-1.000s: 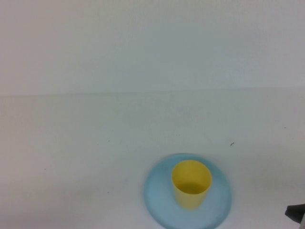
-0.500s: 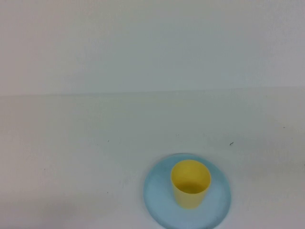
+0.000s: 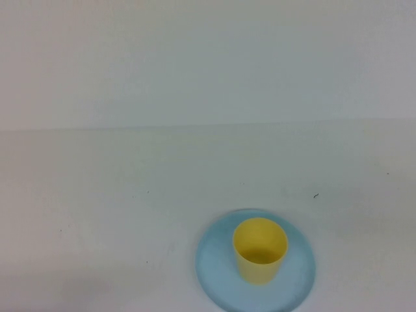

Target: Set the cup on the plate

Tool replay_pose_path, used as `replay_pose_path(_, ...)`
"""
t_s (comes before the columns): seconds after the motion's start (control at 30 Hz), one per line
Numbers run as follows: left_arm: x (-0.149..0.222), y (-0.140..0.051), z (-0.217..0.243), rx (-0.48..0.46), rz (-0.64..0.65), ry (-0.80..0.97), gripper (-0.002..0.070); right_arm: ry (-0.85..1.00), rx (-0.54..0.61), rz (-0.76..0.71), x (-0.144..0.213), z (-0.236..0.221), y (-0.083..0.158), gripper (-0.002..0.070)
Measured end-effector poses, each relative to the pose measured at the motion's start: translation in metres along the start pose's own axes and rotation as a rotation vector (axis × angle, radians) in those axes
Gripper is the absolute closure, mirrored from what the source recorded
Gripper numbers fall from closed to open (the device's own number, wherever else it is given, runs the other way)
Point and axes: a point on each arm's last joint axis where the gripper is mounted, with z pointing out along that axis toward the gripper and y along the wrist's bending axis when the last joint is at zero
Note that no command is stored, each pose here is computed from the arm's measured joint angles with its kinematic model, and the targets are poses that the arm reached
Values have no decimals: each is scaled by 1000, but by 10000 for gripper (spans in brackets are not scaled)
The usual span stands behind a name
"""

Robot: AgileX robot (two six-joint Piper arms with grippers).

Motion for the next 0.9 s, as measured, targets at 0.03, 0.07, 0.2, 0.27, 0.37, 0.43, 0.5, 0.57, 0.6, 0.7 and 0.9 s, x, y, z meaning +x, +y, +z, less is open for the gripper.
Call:
replay_pose_path(0.03, 0, 0, 0, 2, -2, 0, 675, -21, 10, 7, 9, -2, 0, 676)
replay_pose_path(0.07, 0, 0, 0, 2, -9, 0, 675, -43, 19, 12, 16, -6, 0, 676)
replay_pose_path(0.2, 0, 0, 0, 2, -23, 0, 675, -151, 68, 35, 47, -18, 1, 676)
replay_pose_path(0.27, 0, 0, 0, 3, -23, 3, 675, -186, 114, 70, 58, -24, -1, 676)
replay_pose_path(0.37, -1, 0, 0, -1, -26, -10, 675, -220, 199, 179, 75, -32, -4, 676)
replay_pose_path(0.43, 0, 0, 0, 3, -25, 3, 675, -228, 268, 262, 86, -36, -6, 676)
replay_pose_path(0.5, 0, 0, 0, 3, -25, 3, 675, -220, 338, 329, 96, -40, -9, 676)
replay_pose_path(0.57, 0, 0, 0, 3, -25, 3, 675, -214, 409, 385, 103, -45, -11, 676)
replay_pose_path(0.6, 0, 0, 0, 3, -25, 3, 675, -216, 438, 410, 105, -47, -12, 676)
replay_pose_path(0.7, 0, 0, 0, 3, -25, 3, 675, -216, 485, 462, 110, -53, -12, 676)
replay_pose_path(0.9, 0, 0, 0, 3, -25, 3, 675, -134, 523, 507, 122, -56, -11, 676)
